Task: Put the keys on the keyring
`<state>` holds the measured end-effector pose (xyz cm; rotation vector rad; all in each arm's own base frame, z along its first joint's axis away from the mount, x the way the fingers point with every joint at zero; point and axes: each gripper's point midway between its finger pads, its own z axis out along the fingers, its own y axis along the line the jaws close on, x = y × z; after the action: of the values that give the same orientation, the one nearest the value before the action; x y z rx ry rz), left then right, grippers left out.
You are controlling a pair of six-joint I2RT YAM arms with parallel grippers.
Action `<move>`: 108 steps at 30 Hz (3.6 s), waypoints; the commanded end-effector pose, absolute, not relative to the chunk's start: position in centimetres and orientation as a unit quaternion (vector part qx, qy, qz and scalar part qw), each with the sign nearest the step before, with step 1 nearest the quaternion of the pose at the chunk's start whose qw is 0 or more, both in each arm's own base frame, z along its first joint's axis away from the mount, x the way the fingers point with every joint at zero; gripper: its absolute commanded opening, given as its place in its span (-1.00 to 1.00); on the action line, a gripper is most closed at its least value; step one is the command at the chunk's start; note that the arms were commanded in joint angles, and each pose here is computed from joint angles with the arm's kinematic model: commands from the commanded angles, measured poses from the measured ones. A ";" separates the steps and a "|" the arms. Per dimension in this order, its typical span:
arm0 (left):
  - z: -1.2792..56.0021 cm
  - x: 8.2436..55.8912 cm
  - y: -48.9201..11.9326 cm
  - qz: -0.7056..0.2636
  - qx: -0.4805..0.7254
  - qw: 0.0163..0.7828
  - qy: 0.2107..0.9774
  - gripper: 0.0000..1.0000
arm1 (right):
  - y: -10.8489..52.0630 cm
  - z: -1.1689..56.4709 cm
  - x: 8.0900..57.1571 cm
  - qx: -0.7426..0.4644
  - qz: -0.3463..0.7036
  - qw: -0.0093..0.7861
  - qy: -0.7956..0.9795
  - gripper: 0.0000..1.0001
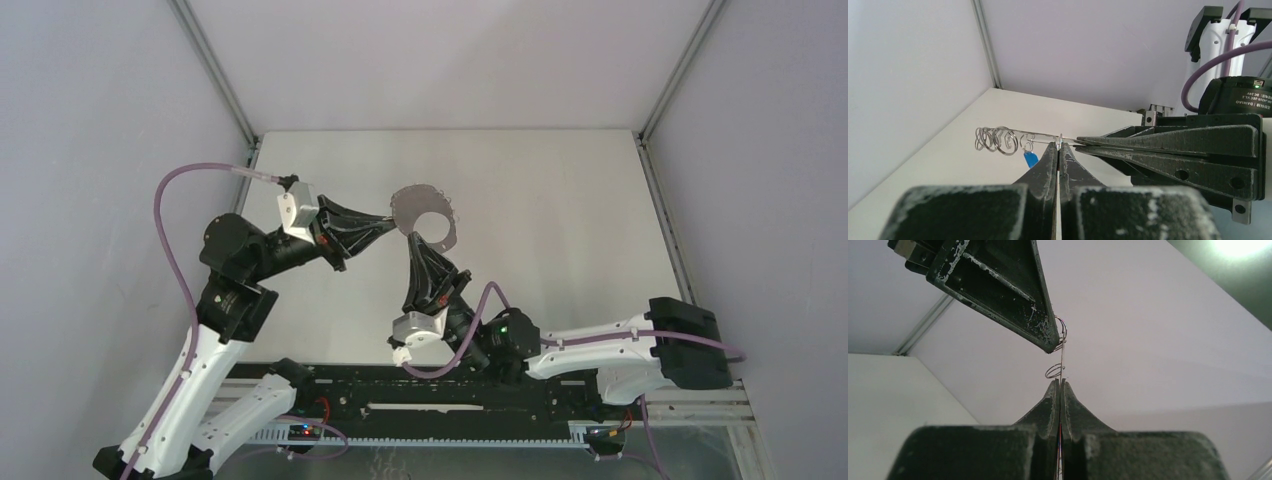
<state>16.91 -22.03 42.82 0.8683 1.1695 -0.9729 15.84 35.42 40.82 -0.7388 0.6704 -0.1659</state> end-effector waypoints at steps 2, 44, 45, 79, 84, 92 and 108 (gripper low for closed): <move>48.2 17.3 -20.6 -0.406 0.337 0.716 0.457 -0.99 | 35.5 40.5 15.4 -0.355 -0.021 0.866 0.352 -1.00; 41.3 15.9 -22.5 -0.473 0.362 0.531 0.603 -0.99 | 32.7 44.1 15.3 -0.399 0.115 0.818 0.398 -1.00; 41.3 15.8 -22.5 -0.474 0.362 0.529 0.604 -0.99 | 32.6 44.0 15.3 -0.400 0.115 0.816 0.401 -1.00; 40.7 12.3 -22.2 -0.493 0.423 0.468 0.599 -0.14 | 32.5 43.7 14.0 -0.428 0.090 0.810 0.391 -1.00; 41.1 13.9 -21.9 -0.463 0.405 0.496 0.612 -0.16 | 32.6 43.5 14.0 -0.435 0.083 0.809 0.387 -1.00; 41.8 15.5 -20.9 -0.348 0.455 0.586 0.574 0.04 | 34.0 42.2 14.9 -0.453 0.043 0.792 0.406 -1.00; 39.1 18.9 -20.0 -0.191 0.483 0.597 0.612 0.25 | 36.0 40.3 15.8 -0.490 0.008 0.759 0.429 -1.00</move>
<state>17.40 -20.77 37.85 1.1573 1.4220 -0.5528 15.83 36.80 36.59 -1.1572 0.9503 -0.0187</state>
